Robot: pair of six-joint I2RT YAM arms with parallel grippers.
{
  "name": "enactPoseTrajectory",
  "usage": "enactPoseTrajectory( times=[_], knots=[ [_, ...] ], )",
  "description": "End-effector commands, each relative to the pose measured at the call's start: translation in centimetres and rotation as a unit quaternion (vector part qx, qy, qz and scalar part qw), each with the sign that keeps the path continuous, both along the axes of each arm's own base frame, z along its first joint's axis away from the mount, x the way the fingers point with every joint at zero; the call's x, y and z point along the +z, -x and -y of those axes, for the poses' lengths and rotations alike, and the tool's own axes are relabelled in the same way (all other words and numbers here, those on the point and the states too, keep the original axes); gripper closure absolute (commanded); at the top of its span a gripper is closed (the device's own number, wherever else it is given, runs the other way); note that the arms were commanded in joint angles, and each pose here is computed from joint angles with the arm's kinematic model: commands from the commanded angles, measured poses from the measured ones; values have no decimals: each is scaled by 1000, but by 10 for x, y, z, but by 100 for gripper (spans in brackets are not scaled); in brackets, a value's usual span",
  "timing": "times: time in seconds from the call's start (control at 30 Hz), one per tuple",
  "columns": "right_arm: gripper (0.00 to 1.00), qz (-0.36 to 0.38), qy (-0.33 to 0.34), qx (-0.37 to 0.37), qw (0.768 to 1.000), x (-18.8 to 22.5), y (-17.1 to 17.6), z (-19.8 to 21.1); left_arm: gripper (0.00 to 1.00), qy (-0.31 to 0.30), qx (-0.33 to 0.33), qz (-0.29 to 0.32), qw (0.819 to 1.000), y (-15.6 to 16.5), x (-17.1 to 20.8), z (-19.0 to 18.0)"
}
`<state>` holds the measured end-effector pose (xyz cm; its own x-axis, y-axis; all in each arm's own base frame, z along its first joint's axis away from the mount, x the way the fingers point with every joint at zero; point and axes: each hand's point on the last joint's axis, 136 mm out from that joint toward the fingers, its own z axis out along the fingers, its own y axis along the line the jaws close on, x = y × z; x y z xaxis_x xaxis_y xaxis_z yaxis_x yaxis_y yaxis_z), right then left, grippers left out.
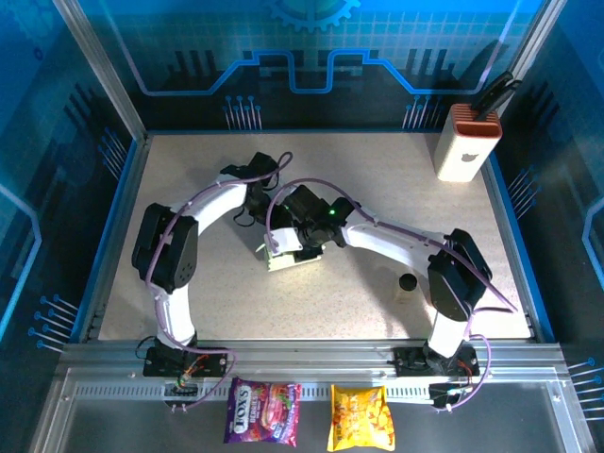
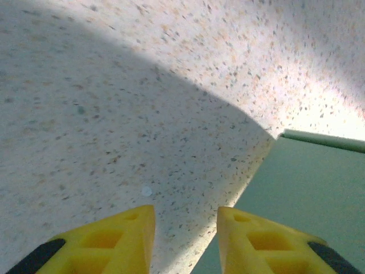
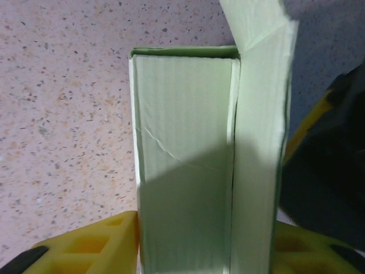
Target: Fold the paper box
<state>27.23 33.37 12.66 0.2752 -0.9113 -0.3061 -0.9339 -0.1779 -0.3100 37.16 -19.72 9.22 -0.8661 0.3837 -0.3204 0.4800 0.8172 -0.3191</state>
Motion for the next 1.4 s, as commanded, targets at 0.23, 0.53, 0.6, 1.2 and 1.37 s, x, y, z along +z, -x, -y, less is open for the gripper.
enactPoseTrajectory(
  times=[0.23,0.53,0.6,1.2,1.37],
  knots=[
    [48,-61,67,-90,992,-30,2,26,63,5,126,42,991,6,54,-46],
    [28,-46,27,-103,993,-7,-6,23,57,43,154,66,985,31,83,-51],
    [27,-49,18,-104,993,-1,-7,23,56,60,152,62,985,36,87,-48],
    [28,-135,-168,-258,942,68,-20,41,34,152,143,12,978,79,84,-27],
    [30,-177,-210,-372,887,64,-21,62,29,151,134,-3,979,87,71,-25]
  ],
)
